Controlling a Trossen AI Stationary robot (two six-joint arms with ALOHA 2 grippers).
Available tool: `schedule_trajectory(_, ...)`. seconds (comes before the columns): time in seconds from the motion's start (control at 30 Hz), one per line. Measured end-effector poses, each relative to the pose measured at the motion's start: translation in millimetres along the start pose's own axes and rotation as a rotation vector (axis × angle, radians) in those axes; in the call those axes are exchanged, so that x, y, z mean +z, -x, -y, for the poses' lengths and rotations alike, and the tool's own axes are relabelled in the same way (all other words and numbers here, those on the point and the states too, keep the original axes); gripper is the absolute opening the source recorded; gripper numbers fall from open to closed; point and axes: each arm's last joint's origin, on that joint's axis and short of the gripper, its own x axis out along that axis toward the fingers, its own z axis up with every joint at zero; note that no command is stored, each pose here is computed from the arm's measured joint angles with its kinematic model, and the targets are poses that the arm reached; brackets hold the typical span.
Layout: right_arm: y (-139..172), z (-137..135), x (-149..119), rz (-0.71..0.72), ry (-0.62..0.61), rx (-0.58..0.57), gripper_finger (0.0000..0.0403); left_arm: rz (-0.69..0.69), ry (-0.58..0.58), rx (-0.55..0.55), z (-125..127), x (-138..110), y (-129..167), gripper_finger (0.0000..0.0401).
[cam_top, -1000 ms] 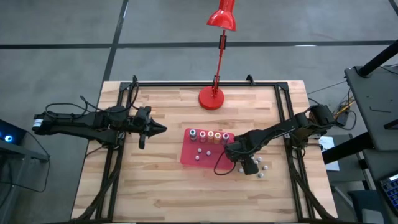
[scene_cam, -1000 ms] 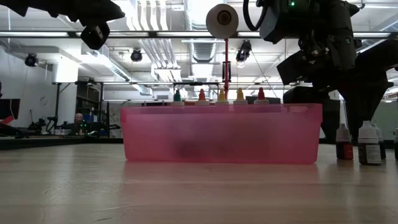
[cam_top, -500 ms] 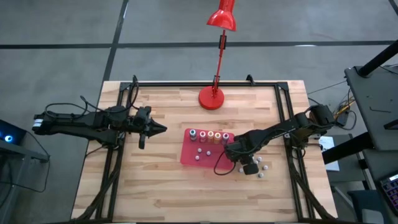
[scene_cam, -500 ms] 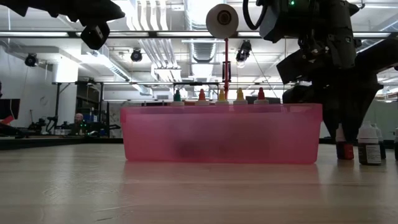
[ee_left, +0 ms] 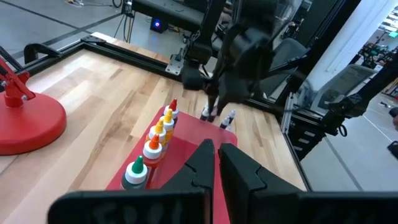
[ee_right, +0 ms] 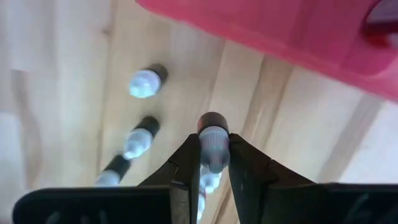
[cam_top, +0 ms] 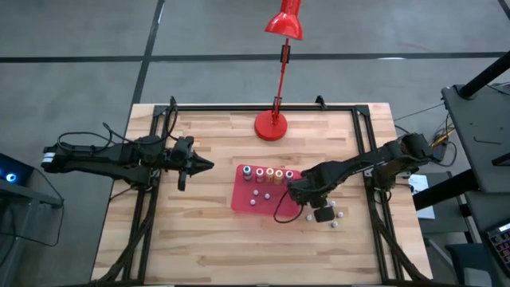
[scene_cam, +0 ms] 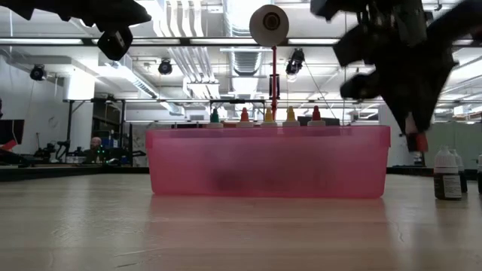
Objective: Pick & Place food coloring
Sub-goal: Put the small red food coloring bottle into the red bin
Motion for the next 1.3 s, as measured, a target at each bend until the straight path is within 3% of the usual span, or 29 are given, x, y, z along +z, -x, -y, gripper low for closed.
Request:
schedule_trajectory(0.33, 67, -7, 29, 0.218, 0.087, 0.004, 0.0055, 0.000, 0.000, 0.000, 0, 0, 0, 0.0000)
schedule_trajectory(0.57, 91, -5, 53, 0.310, 0.138, -0.012, 0.0055, 0.002, 0.000, -0.001, 0, 0, 0, 0.0000)
schedule_trajectory(1.3, 62, 13, 134, 0.244, 0.338, -0.042, 0.0054, 0.003, -0.001, -0.001, 0, 0, 0, 0.0000)
